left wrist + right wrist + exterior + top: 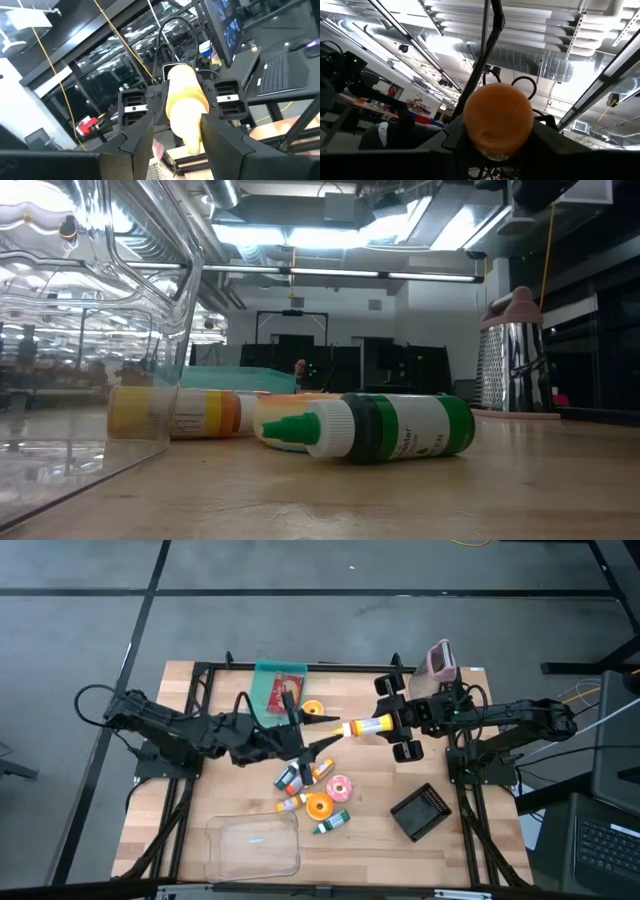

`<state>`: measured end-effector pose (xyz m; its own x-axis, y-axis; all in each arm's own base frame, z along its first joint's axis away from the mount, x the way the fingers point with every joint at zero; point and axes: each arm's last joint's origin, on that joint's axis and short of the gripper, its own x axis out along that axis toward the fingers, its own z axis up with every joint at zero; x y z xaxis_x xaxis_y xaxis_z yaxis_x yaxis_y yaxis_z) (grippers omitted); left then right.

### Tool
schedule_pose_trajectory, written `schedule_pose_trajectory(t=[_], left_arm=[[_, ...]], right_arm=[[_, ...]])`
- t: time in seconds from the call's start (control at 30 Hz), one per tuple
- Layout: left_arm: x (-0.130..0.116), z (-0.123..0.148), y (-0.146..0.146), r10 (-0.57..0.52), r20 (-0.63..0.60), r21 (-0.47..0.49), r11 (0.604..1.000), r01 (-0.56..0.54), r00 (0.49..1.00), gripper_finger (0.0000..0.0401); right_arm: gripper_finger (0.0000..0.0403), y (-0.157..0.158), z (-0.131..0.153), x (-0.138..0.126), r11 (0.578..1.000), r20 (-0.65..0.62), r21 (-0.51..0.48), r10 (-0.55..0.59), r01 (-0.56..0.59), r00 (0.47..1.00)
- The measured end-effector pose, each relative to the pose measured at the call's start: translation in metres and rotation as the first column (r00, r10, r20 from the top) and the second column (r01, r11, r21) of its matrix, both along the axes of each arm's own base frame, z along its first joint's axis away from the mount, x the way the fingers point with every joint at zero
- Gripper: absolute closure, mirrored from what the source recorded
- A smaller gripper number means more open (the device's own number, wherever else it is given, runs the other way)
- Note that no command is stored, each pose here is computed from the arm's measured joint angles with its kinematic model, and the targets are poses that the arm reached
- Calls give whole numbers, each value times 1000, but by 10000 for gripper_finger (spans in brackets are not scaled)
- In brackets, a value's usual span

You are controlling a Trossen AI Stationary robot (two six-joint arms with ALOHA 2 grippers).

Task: Pick & Place Food Item
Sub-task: Put the top left yellow food coloring bottle into the transparent bin

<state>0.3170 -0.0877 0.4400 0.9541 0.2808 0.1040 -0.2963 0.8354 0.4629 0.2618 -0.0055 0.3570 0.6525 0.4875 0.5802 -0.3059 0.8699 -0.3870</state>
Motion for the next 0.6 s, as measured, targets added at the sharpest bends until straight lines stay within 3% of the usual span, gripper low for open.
schedule_pose_trajectory(t=[0.37, 0.6], left_arm=[[5, -1, 16, -18, -5, 8, 1000, 18, 1000, 244], [10, -3, 19, -119, -10, 6, 993, 119, 993, 241]], right_arm=[[271, 1, 3, -4, 1000, 47, -12, 20, -20, 999], [268, 1, 3, -4, 1000, 41, -14, 29, -28, 999]])
